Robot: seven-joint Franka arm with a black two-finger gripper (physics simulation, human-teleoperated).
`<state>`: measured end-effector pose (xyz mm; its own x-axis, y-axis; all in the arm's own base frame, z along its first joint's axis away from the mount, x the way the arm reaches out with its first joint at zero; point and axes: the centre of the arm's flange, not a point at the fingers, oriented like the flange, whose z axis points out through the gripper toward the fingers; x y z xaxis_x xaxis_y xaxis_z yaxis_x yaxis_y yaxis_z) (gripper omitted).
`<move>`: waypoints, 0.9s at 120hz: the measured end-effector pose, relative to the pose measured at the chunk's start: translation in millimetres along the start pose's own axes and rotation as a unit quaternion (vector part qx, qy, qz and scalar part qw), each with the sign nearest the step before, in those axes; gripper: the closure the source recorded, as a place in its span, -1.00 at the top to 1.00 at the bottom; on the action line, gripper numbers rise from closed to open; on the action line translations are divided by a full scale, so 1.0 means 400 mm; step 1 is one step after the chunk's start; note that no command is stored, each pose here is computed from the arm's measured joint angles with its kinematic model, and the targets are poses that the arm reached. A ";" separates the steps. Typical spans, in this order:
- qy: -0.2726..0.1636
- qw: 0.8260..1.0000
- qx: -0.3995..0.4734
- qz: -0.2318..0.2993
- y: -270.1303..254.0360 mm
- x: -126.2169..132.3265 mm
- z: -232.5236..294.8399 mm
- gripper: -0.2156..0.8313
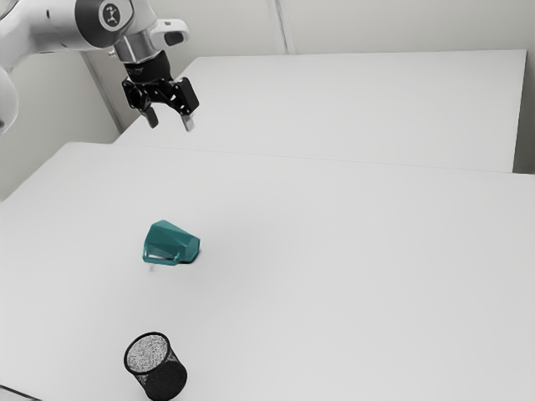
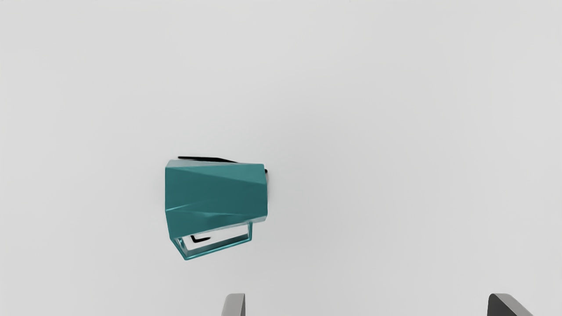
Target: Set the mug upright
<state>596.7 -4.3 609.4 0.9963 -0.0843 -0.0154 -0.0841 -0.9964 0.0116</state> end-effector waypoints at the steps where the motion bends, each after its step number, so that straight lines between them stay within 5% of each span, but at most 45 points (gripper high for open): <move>1: 0.000 1.000 0.000 0.000 0.000 0.000 0.000 0.59; 56: -0.003 1.000 -0.003 0.010 -0.013 -0.017 -0.006 0.59; 79: -0.011 0.996 -0.070 -0.049 -0.165 -0.100 -0.006 0.59; 108: -0.035 0.974 -0.202 -0.098 -0.355 -0.141 0.163 0.59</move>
<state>551.5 141.4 543.6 0.9879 0.0924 -0.1243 0.1346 -0.9091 0.3942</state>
